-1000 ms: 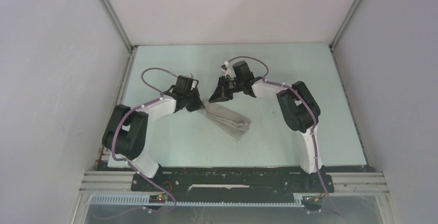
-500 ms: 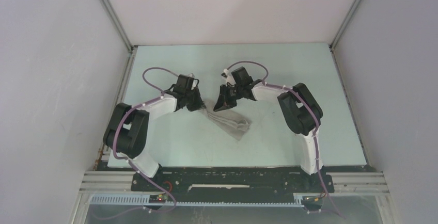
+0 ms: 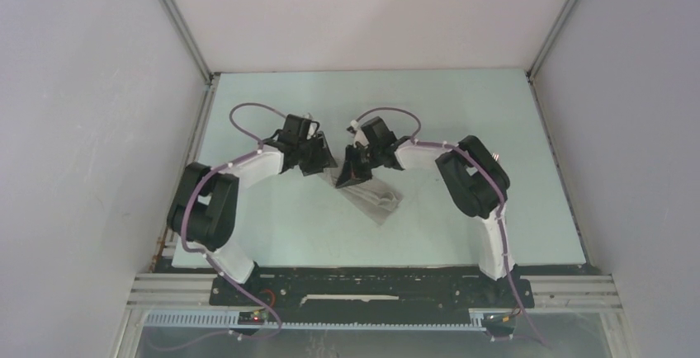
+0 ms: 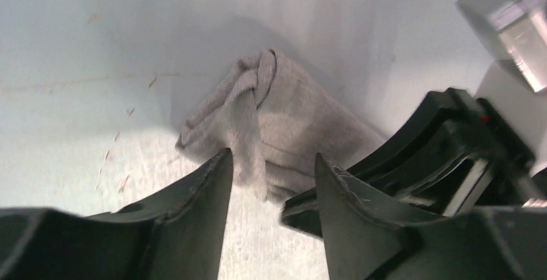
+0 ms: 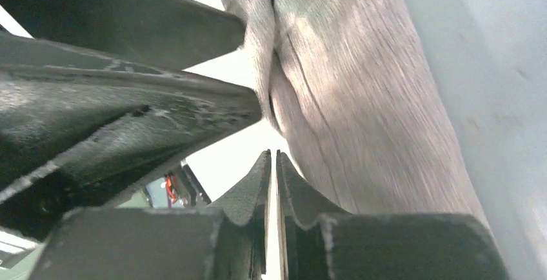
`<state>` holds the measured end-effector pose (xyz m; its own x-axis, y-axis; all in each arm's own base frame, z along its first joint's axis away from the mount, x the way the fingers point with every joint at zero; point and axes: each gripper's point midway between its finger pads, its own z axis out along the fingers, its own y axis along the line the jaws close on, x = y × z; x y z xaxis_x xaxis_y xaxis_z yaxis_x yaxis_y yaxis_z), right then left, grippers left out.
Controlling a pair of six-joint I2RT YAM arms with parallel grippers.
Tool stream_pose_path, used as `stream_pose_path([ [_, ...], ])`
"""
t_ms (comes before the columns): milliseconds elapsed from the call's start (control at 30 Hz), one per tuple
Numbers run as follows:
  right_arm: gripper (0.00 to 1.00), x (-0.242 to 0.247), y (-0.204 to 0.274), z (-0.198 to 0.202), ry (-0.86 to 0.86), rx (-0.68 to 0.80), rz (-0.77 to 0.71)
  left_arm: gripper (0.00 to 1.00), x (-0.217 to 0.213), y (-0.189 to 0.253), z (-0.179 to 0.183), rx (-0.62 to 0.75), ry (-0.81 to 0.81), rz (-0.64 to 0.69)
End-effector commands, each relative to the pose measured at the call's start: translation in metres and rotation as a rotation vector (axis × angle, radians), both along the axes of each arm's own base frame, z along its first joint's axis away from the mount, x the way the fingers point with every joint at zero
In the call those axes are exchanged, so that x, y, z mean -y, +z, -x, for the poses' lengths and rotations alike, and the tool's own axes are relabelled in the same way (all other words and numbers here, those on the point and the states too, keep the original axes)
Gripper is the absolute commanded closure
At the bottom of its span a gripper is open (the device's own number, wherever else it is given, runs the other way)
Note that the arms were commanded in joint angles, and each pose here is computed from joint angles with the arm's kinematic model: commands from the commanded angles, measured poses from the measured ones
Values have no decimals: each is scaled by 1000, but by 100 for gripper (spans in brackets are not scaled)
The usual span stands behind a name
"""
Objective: Fold the napkin into a case and place the utensils inside
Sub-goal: Smooth out the smaller rectangle-folded napkin at the center of the board.
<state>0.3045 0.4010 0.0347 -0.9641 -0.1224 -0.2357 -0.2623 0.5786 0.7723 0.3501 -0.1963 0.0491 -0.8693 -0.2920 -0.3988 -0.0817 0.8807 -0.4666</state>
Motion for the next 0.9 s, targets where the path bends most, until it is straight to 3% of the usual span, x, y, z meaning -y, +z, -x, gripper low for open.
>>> stream_pose_path([
  [0, 86, 25, 59, -4, -8, 86, -18, 40, -2, 47, 7, 119, -17, 35],
  [167, 85, 58, 74, 1, -18, 140, 47, 35, -6, 61, 17, 155, -4, 53],
  [233, 85, 73, 72, 0, -27, 157, 90, 49, -7, 57, 19, 148, -2, 52],
  [333, 76, 95, 68, -3, -31, 199, 164, 83, -4, 42, 17, 100, -2, 52],
  [433, 65, 109, 67, -3, -17, 256, 237, 98, -3, 30, 10, 80, 8, 53],
  [600, 45, 122, 55, 5, 56, 387, 426, 100, -1, 8, -5, 45, 13, 35],
  [733, 42, 130, 42, 7, 92, 508, 628, 100, 2, 2, -12, 47, 13, 38],
  [867, 46, 133, 39, 6, 106, 583, 728, 100, 3, -4, -11, 36, 11, 36],
])
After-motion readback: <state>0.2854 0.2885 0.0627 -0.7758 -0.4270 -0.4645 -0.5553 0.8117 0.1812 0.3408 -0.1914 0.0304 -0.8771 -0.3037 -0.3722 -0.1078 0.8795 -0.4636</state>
